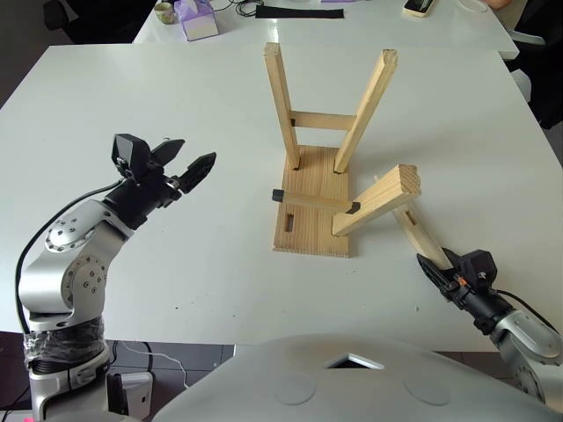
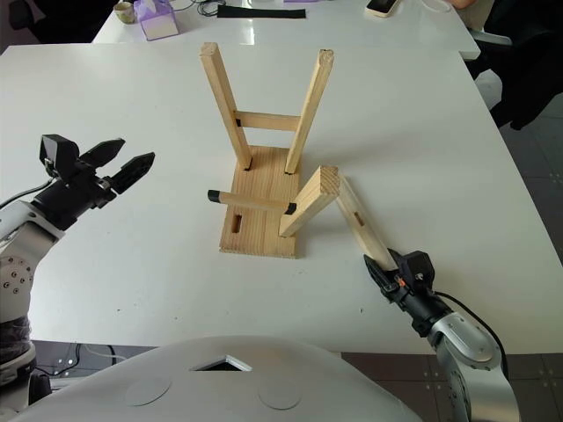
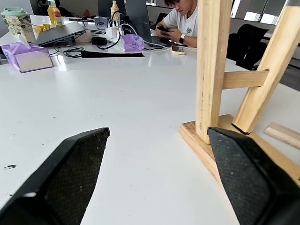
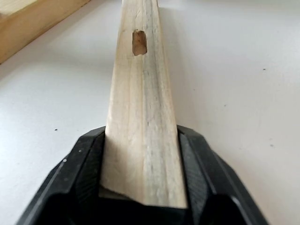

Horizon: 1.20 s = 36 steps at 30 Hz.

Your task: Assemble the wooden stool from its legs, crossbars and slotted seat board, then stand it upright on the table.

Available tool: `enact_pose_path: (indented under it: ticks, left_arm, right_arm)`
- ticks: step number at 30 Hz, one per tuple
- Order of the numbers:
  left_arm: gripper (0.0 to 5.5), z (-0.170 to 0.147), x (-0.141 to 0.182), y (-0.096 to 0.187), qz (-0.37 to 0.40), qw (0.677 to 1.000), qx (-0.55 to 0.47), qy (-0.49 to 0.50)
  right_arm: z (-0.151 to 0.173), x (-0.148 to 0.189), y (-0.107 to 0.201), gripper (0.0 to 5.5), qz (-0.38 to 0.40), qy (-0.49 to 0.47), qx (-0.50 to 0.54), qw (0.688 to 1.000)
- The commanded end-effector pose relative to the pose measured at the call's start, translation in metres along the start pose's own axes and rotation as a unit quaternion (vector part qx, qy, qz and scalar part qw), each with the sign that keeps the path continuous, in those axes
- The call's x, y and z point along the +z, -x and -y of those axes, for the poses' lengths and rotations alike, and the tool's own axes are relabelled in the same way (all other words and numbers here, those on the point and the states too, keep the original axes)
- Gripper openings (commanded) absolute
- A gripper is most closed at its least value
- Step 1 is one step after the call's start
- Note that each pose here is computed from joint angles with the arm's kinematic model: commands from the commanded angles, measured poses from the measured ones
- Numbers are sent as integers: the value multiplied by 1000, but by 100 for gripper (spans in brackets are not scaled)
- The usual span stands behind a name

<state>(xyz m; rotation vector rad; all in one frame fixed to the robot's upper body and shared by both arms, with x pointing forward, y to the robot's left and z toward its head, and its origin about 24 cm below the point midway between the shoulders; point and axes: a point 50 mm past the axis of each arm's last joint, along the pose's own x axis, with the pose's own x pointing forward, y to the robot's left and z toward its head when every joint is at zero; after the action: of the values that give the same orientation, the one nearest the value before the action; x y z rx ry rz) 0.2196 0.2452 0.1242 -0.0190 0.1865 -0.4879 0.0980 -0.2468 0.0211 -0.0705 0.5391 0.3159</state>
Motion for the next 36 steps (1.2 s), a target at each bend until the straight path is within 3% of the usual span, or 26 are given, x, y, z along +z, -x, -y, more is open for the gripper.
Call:
enact_pose_path:
  ticks: [1,4,7,12,16,22,25,29,36]
  left_arm:
    - [391,-10,12,-8,-14,999,25,-40]
    - [391,-8,40,-11,33,999,1,-39]
    - [391,12,74,-14,100,992,-71,-34]
    - [391,50,99,-24,137,969,-206,-9]
    - [391,69,110,-27,157,950,-268,17]
    - [356,86,119,-28,165,922,-346,50]
    - [356,98,125,-15,185,883,-425,71]
    - [356,103,128,-7,190,857,-472,78]
    - [356,106,130,-6,196,849,-484,84]
  right_arm:
    - [14,4,-9,204,-1,-13,-34,999]
    - [33,43,-15,204,68,10,-49,996]
    - [38,109,-16,204,189,21,-8,982]
    - [10,189,3,204,327,4,164,931]
    - [-9,226,21,204,359,21,279,890]
    - [-33,240,27,204,306,35,420,854]
    - [-39,242,29,204,282,40,469,836]
    - [-41,244,33,204,270,18,509,817]
    - [-51,237,34,204,230,0,561,795]
